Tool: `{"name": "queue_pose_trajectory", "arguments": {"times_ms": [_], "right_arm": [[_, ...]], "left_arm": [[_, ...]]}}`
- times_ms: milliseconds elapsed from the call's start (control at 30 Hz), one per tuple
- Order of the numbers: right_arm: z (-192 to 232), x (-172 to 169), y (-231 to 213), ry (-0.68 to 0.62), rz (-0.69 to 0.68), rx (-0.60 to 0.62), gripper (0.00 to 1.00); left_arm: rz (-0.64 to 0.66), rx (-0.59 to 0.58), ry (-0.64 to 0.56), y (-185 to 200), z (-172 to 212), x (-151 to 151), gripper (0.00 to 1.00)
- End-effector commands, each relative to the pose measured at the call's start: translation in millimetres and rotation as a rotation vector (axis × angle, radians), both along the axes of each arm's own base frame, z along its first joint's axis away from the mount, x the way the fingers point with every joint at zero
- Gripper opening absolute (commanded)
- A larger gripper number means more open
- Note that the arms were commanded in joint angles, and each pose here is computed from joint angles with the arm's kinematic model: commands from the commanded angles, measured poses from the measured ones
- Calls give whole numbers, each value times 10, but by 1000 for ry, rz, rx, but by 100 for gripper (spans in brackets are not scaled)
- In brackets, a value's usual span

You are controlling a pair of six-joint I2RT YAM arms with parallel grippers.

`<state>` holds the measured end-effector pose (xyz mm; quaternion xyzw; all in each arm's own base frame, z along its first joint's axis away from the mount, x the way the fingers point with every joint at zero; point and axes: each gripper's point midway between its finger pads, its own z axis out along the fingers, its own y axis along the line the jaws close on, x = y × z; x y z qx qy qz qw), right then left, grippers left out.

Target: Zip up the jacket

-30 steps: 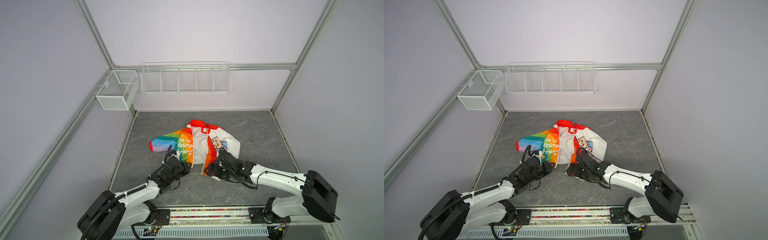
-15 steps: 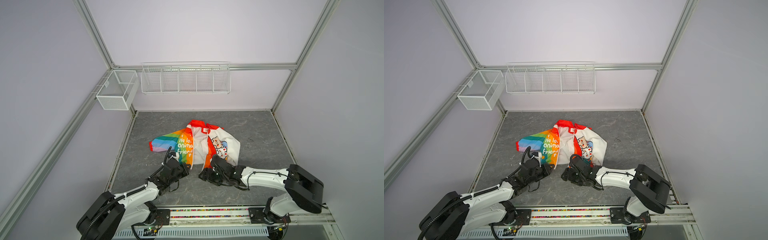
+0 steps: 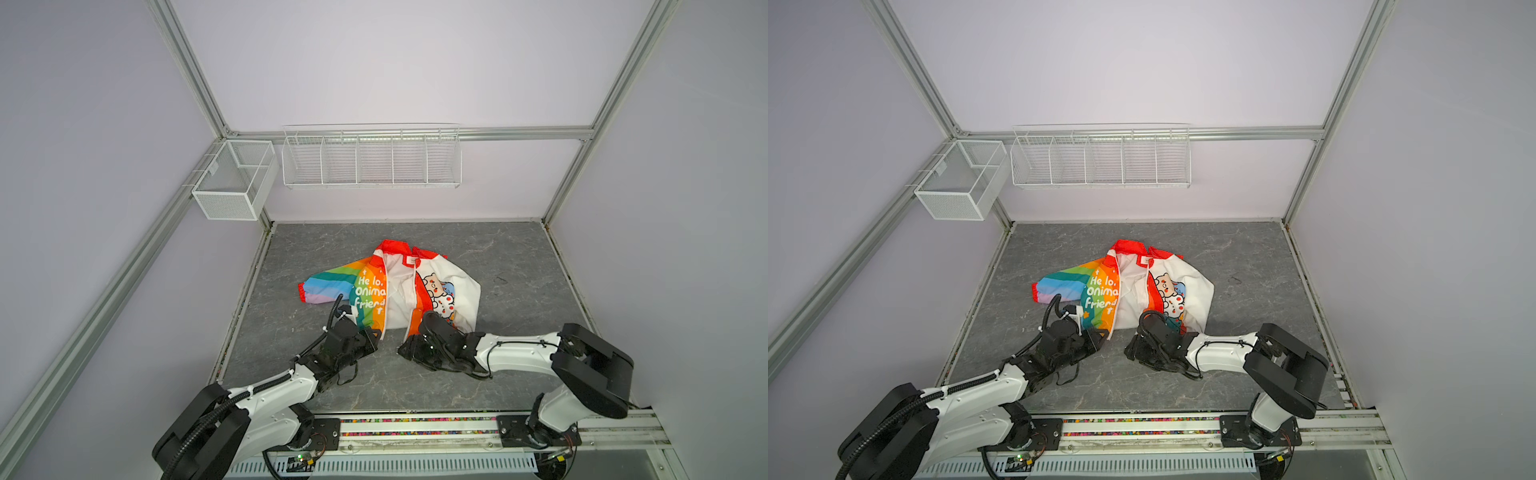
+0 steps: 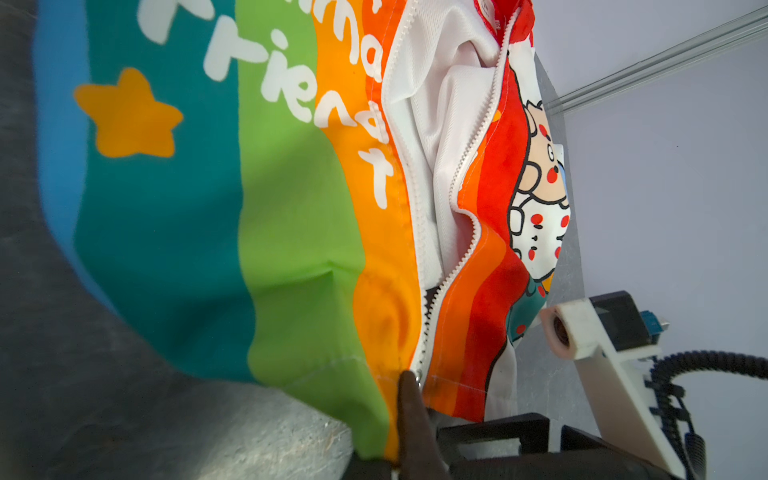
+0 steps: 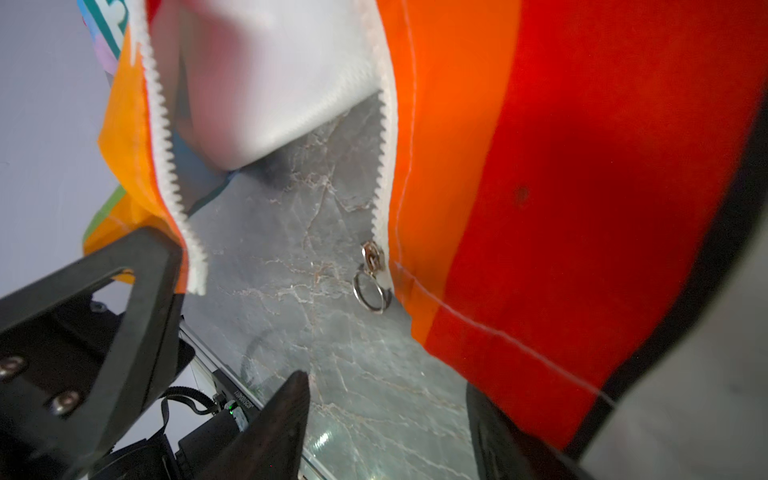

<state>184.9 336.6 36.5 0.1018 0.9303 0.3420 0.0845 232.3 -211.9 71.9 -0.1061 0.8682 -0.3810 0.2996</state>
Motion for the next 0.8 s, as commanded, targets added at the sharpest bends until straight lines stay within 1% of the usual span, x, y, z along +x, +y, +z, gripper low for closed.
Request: {"name": "queue_pose_trajectory", "arguments": {"times_ms": [0, 367, 600, 767], "right_arm": [[-221, 30, -170, 30, -67, -54, 62], [-287, 206, -267, 18, -121, -69, 59], [-330, 254, -306, 23, -141, -75, 56], [-352, 285, -323, 25, -150, -78, 54]], "left_arm": [[5, -3, -12, 16, 2, -12, 0], [-48, 35, 54, -104, -190, -30, 0], [-97, 60, 53, -315, -207, -41, 0], [-111, 62, 63, -384, -240, -49, 0]]}}
